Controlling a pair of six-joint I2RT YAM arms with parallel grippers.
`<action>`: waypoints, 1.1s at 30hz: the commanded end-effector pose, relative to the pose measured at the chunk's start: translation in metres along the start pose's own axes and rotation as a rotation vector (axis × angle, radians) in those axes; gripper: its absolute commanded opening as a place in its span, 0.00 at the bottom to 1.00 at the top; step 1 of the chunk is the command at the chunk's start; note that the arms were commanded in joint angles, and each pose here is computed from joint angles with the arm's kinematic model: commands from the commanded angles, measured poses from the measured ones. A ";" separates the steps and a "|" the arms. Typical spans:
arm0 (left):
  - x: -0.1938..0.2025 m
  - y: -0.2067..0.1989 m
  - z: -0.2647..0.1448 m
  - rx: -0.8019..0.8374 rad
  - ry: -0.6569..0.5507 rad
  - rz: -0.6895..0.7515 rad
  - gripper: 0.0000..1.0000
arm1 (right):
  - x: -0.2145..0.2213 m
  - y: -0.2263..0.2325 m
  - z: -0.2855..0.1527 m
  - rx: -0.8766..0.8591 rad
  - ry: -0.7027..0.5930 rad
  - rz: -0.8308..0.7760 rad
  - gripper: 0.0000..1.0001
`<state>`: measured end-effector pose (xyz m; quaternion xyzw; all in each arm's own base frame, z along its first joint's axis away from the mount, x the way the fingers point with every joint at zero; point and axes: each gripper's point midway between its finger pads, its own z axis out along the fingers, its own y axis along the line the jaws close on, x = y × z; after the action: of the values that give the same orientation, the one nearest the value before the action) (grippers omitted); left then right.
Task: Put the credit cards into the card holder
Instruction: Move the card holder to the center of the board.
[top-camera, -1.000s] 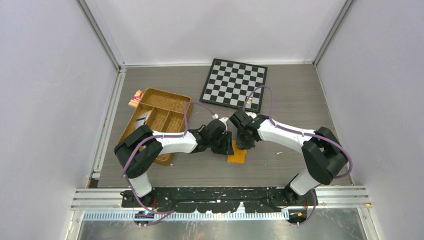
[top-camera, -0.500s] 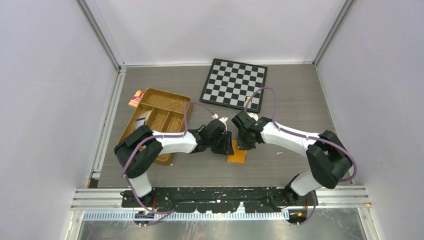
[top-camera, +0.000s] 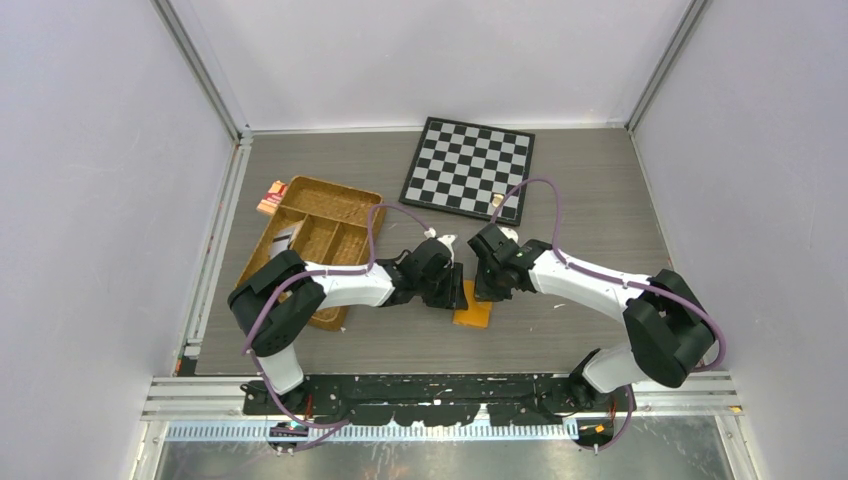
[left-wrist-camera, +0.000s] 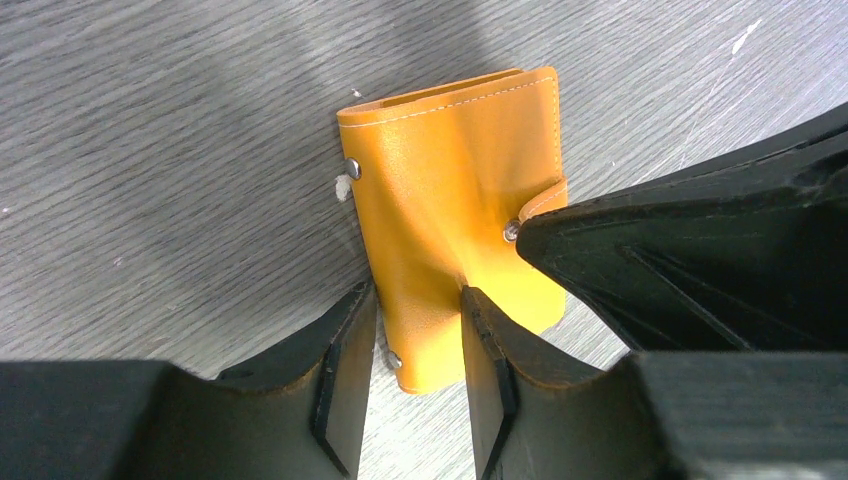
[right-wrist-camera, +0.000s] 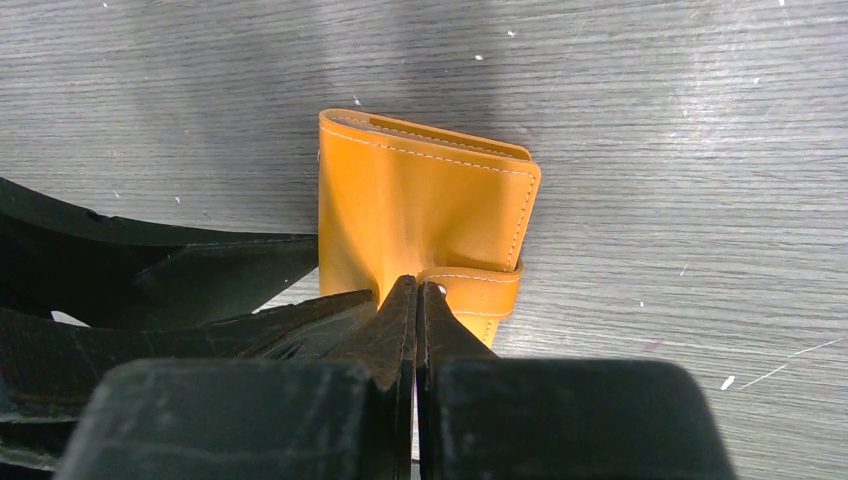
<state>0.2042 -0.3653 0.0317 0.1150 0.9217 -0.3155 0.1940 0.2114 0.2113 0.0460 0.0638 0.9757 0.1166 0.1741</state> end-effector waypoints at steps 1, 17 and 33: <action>-0.004 0.000 0.002 0.007 -0.023 -0.008 0.39 | -0.004 0.011 -0.001 -0.044 -0.016 0.014 0.00; -0.003 0.002 0.003 0.004 -0.019 -0.012 0.38 | 0.003 0.000 0.009 -0.003 -0.004 0.016 0.00; -0.002 0.003 0.004 -0.002 -0.017 -0.012 0.38 | 0.020 -0.022 0.016 0.051 0.008 0.064 0.01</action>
<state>0.2044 -0.3660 0.0317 0.1072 0.9225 -0.3172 0.1919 0.2102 0.2133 0.0320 0.0866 0.9720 0.1297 0.1756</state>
